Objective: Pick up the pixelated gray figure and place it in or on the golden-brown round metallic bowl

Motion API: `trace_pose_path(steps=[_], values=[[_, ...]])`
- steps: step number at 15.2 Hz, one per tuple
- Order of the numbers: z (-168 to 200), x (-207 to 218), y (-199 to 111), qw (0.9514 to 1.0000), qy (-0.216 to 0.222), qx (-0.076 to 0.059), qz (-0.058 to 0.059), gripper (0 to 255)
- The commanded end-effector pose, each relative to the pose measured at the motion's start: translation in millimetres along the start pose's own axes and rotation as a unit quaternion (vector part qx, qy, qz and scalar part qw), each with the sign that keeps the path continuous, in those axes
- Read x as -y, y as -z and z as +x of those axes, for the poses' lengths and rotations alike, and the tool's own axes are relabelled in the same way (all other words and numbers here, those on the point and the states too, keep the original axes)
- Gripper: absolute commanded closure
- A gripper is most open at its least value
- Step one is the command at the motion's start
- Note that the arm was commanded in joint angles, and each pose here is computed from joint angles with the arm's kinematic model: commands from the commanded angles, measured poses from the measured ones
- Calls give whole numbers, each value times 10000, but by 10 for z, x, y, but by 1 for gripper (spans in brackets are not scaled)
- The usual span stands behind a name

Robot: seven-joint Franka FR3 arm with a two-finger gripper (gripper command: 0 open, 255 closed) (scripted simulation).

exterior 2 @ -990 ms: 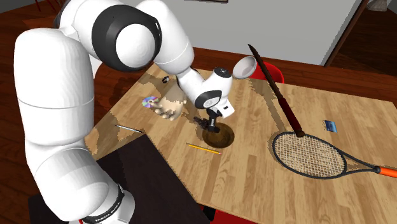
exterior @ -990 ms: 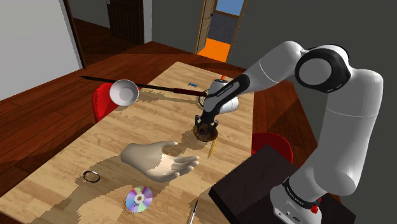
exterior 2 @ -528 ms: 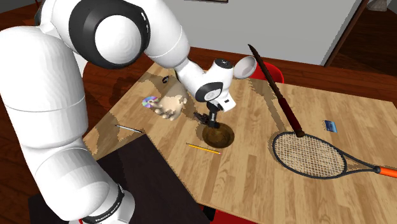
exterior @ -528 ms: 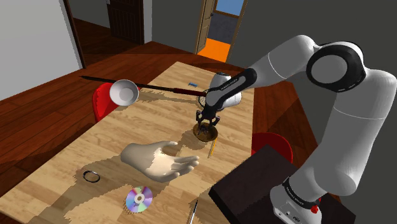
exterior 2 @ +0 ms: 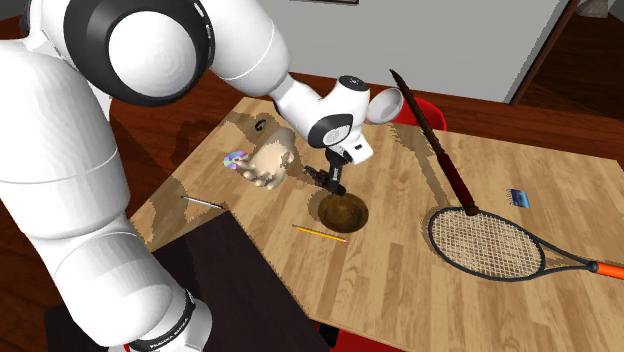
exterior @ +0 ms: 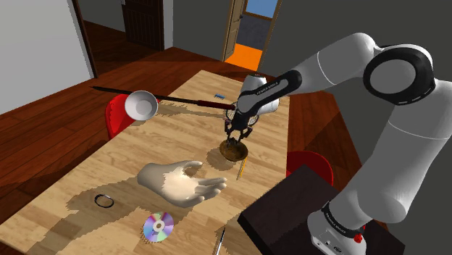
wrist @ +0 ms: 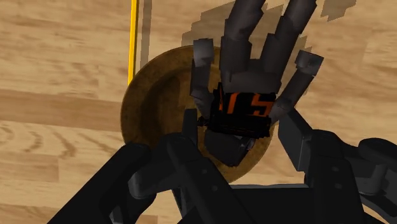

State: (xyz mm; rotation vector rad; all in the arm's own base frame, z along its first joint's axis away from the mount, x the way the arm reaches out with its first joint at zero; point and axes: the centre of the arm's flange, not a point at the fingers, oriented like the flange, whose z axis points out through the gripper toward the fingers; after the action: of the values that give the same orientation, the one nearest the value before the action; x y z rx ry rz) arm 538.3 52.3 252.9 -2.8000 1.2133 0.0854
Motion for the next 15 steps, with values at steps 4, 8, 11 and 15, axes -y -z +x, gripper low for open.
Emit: trace_pose_path(steps=[4, 8, 11, 15], values=[[506, -239, 242, 10000, -1, 1, -1, 255], [524, -252, 32, 10000, -1, 1, -1, 255], [538, -261, -126, 10000, -1, 1, -1, 255], [556, -274, -336, 10000, -1, 1, -1, 255]])
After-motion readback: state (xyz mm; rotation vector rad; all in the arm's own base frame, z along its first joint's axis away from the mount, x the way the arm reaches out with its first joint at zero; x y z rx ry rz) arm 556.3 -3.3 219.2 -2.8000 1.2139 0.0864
